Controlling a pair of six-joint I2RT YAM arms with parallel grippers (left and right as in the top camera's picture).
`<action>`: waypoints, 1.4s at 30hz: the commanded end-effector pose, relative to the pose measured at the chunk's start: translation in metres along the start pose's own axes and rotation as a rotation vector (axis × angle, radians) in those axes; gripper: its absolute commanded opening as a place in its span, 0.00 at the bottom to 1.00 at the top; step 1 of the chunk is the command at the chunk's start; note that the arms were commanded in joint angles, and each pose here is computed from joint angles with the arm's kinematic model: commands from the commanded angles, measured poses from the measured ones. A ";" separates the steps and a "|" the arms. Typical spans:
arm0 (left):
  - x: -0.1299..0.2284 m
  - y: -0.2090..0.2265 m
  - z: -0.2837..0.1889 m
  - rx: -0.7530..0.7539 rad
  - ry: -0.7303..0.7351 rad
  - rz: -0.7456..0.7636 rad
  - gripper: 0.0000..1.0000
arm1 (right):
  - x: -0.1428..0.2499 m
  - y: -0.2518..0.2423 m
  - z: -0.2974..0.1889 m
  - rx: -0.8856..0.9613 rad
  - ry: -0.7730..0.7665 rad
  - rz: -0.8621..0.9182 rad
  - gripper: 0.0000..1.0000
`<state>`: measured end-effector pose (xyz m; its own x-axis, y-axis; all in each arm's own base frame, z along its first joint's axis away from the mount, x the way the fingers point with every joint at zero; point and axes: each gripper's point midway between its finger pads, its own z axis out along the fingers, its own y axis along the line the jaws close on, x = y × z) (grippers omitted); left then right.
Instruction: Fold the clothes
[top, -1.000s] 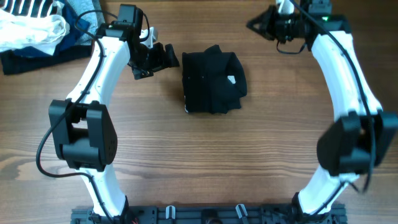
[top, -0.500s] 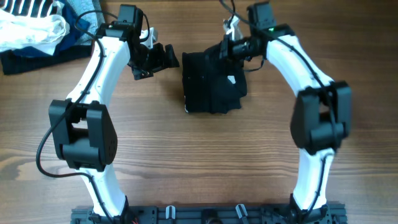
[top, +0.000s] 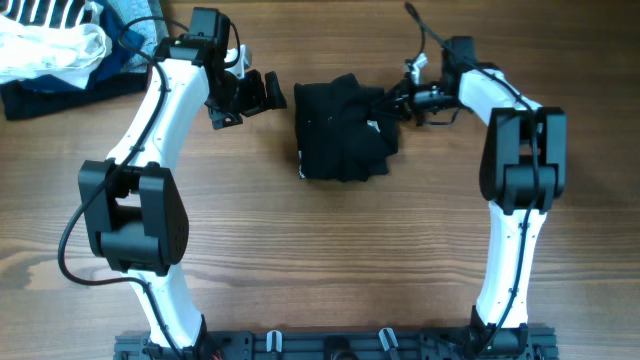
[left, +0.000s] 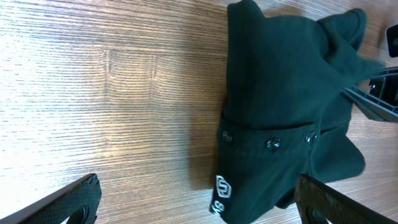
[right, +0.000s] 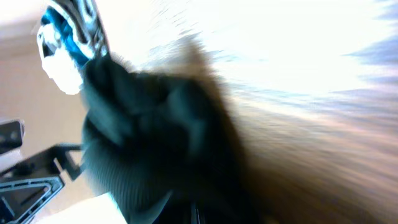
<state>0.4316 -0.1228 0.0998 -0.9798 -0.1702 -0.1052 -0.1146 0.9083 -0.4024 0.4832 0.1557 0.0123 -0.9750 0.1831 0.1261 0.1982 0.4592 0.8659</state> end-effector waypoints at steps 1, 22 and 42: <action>0.000 0.001 0.003 -0.007 0.005 -0.006 1.00 | -0.001 -0.011 0.000 0.027 -0.003 0.012 0.04; -0.001 0.001 0.003 -0.005 0.001 -0.004 1.00 | 0.026 0.164 -0.084 0.169 -0.281 -0.388 0.06; -0.001 0.001 0.003 -0.006 0.002 -0.005 1.00 | -0.024 0.021 0.028 0.106 -0.122 -0.118 0.05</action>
<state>0.4318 -0.1228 0.0999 -0.9797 -0.1702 -0.1059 -0.1143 0.9082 -0.4025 0.5027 0.2171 0.0267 -0.9871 0.1420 -0.0742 0.0198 0.5672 0.8234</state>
